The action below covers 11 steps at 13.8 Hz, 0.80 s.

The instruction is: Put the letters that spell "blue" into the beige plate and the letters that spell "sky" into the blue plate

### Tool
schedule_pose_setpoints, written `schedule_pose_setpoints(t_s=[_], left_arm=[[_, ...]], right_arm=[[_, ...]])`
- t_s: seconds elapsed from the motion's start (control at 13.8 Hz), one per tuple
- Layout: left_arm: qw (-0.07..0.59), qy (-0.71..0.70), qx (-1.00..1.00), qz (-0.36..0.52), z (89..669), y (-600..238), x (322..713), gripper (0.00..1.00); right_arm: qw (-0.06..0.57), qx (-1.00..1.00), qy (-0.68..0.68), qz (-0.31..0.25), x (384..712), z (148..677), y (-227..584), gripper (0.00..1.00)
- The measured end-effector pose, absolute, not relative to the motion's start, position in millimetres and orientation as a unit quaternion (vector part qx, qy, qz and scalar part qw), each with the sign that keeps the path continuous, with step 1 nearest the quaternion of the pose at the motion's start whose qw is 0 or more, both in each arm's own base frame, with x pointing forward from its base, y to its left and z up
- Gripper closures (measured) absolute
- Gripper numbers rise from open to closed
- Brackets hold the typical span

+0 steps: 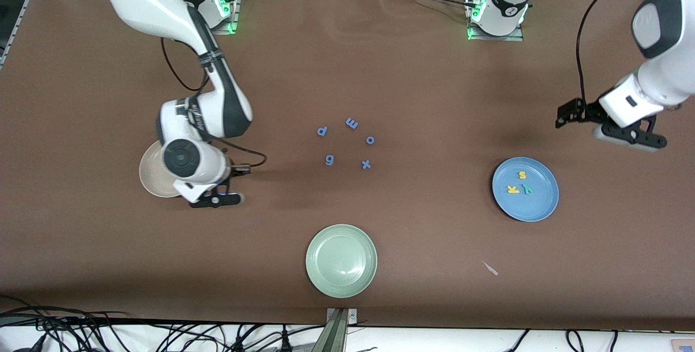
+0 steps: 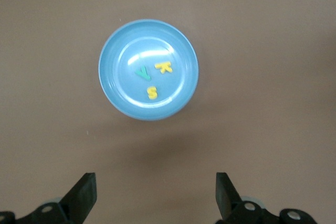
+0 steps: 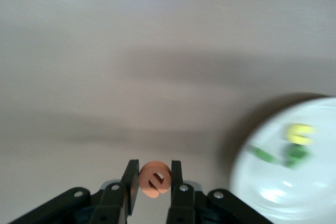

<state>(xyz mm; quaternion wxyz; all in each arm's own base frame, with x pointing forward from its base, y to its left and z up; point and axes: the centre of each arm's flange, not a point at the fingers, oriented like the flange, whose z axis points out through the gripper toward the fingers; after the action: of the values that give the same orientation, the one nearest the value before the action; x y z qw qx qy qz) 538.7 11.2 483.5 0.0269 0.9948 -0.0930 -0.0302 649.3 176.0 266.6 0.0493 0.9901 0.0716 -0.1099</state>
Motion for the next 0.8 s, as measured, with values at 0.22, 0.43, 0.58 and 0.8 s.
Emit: schedule_pose_setpoints(t_s=[0.22,0.43,0.58,0.8], left_arm=[[0.025,-0.084,0.995,-0.055,531,0,535,0.00],[0.024,-0.049,0.996,-0.067,554,8,537,0.00],[0.023,-0.017,0.997,-0.076,567,8,536,0.00],[0.021,-0.006,0.997,-0.070,582,3,536,0.00]], right_arm=[[0.060,0.984,0.087,-0.141,653,272,117,0.72],[0.060,0.982,0.082,-0.162,652,254,81,0.72],[0.061,0.981,0.078,-0.170,652,243,69,0.57],[0.061,0.981,0.082,-0.165,653,246,77,0.26]])
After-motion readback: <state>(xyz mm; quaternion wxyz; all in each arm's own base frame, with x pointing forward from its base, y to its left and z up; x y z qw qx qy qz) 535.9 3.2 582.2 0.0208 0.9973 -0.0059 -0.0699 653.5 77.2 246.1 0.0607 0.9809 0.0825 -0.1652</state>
